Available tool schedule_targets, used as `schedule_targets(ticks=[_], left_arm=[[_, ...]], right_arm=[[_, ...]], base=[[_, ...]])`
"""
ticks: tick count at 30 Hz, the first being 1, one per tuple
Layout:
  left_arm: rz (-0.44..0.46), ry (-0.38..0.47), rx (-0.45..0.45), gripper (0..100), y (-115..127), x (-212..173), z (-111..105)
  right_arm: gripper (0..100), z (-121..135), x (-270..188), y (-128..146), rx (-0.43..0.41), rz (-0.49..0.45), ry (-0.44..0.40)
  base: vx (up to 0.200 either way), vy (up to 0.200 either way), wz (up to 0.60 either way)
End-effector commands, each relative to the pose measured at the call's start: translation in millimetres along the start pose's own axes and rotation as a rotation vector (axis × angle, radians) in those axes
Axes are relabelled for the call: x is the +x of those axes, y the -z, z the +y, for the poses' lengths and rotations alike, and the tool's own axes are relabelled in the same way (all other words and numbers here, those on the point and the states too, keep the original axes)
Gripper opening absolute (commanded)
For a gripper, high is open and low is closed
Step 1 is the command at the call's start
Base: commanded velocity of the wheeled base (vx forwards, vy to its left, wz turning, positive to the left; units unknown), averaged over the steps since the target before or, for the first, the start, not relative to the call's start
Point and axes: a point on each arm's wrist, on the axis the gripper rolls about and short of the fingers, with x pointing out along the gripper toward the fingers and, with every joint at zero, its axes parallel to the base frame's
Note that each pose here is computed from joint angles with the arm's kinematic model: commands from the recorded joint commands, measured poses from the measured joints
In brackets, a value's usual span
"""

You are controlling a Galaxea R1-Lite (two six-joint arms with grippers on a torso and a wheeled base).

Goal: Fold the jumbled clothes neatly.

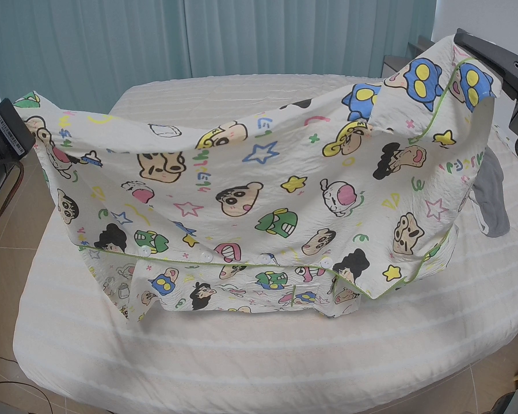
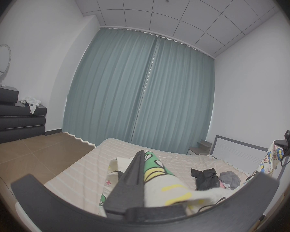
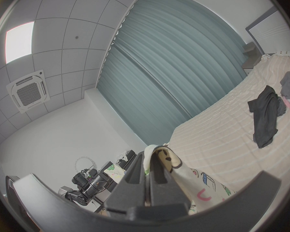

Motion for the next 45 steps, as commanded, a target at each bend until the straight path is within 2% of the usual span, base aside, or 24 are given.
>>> schedule_targets(ticks=[1, 13, 22, 24, 29, 34, 38, 45], left_arm=[[0.002, -0.005, 0.003, 0, 1, 1, 0], [0.016, -0.005, 0.013, 0, 6, -1, 2], [0.006, -0.004, 0.006, 0, 3, -4, 4], [-0.004, 0.0, -0.002, 0, 0, -7, 5], [-0.009, 0.001, -0.005, 0, -2, -8, 6], [-0.01, 0.001, -0.004, 0, -2, -14, 11], [-0.011, 0.003, -0.006, 0, -1, -22, 15], [-0.047, 0.002, -0.032, 0, -11, -34, 23]], right_arm=[[0, 0, -1, 0, -0.001, -0.001, -0.002], [0, 3, -9, -1, -0.003, -0.01, -0.004], [0, 7, -22, -3, -0.02, -0.021, -0.012], [0, 9, -28, -3, -0.057, -0.027, -0.019], [0, 15, -38, -7, -0.081, -0.048, -0.043], [0, 26, -53, -14, -0.088, -0.075, -0.104], [0, 32, -66, -17, -0.094, -0.076, -0.156], [0, 37, -75, -20, -0.099, -0.097, -0.176]], base=[[0.0, 0.2, 0.0], [0.0, 0.0, 0.0], [-0.2, 0.0, 0.0], [-0.2, 0.0, 0.0], [-0.2, 0.0, 0.0], [-0.2, 0.0, 0.0], [0.0, 0.0, 0.0], [0.0, 0.0, 0.0]])
